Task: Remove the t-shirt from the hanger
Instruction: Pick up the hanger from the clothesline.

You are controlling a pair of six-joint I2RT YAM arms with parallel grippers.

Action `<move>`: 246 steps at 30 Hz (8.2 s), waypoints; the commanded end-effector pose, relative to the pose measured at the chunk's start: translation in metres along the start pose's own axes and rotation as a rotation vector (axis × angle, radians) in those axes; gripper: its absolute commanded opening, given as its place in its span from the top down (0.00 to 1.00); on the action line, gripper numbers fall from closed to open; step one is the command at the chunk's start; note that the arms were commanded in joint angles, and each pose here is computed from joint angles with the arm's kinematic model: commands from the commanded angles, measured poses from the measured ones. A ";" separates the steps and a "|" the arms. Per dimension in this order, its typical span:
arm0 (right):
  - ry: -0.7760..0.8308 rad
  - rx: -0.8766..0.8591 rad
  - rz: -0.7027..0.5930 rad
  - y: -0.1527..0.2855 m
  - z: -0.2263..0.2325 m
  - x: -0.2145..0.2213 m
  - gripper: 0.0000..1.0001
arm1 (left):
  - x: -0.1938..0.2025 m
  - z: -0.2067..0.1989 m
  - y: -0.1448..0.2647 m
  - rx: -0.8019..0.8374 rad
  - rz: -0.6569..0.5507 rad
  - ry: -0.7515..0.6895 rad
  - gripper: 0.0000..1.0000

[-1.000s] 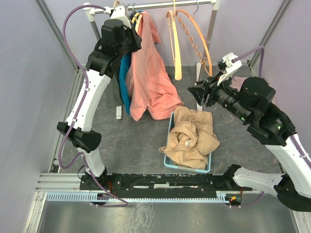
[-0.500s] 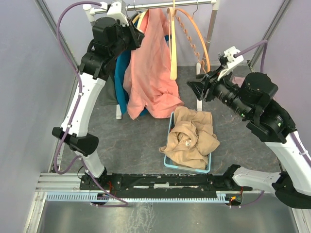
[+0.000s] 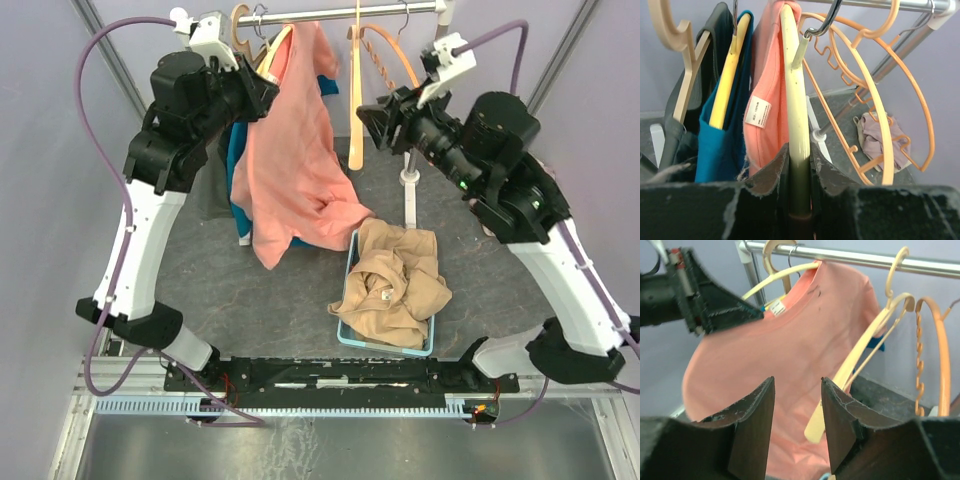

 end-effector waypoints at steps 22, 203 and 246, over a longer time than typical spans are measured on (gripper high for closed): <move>-0.191 -0.086 -0.044 -0.104 0.034 -0.004 0.50 | -0.026 -0.043 0.094 0.255 -0.071 0.135 0.97; -0.028 -0.079 -0.248 -0.152 0.010 -0.026 0.99 | 0.071 -0.040 0.178 0.247 0.194 0.223 0.59; -0.043 -0.116 -0.255 -0.148 0.016 -0.031 0.99 | 0.104 -0.018 0.195 0.108 0.201 0.230 0.37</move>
Point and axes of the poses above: each gripper's point midway between its finger pads, its own y axis back along the fingers, its own z axis along the line the jaws close on, x = y × z, the point moved 3 cm from there along y, back along the fingers, and after that the axes turned 11 degrees about -y, right-handed, at the moved point
